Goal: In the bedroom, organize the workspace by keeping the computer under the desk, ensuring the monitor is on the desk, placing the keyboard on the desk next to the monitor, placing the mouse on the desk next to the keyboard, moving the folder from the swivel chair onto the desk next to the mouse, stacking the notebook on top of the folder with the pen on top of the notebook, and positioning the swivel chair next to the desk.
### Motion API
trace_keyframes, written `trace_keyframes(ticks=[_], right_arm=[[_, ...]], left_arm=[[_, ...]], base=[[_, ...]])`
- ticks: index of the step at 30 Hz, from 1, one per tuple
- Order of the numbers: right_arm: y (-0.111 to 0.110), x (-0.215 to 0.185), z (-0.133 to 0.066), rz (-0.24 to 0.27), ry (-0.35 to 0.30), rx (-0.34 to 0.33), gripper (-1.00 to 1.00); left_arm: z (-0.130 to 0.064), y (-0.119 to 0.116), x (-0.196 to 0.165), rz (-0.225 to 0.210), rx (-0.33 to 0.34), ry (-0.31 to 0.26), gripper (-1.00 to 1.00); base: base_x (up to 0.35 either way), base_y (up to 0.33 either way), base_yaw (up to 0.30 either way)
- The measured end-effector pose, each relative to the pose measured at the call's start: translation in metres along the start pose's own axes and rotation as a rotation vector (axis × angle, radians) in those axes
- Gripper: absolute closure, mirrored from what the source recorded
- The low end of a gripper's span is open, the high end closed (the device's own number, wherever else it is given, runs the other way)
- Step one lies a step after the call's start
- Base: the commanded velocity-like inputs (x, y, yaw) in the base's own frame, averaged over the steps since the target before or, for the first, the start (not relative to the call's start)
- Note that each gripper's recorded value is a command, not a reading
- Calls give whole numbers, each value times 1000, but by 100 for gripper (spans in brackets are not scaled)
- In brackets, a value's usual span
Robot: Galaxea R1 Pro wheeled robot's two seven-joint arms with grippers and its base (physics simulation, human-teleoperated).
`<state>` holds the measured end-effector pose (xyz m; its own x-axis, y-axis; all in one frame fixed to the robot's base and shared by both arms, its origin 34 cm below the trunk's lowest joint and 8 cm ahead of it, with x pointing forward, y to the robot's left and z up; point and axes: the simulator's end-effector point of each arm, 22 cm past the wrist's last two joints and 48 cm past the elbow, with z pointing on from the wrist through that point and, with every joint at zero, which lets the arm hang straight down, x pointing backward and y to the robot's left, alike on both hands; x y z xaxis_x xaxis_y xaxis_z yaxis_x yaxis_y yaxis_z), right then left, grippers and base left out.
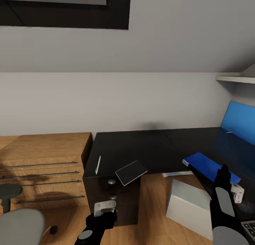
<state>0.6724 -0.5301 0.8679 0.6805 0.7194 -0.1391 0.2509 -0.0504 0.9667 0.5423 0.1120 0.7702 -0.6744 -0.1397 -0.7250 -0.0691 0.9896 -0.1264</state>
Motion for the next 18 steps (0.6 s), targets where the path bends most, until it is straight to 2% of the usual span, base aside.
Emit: trace_keyframes(ticks=[3, 9, 18], right_arm=[[10, 3, -4, 3, 3, -11, -100], [24, 26, -14, -52, 39, -43, -100], [26, 41, -20, -74, 63, -51, -100]], left_arm=[[-3, 0, -4, 0, -1, 0, -100], [-5, 1, -6, -2, -3, 0, -100], [-4, 4, -8, -7, -9, -1, -100]], base=[[0, 0, 0], [0, 0, 0], [0, 0, 4]])
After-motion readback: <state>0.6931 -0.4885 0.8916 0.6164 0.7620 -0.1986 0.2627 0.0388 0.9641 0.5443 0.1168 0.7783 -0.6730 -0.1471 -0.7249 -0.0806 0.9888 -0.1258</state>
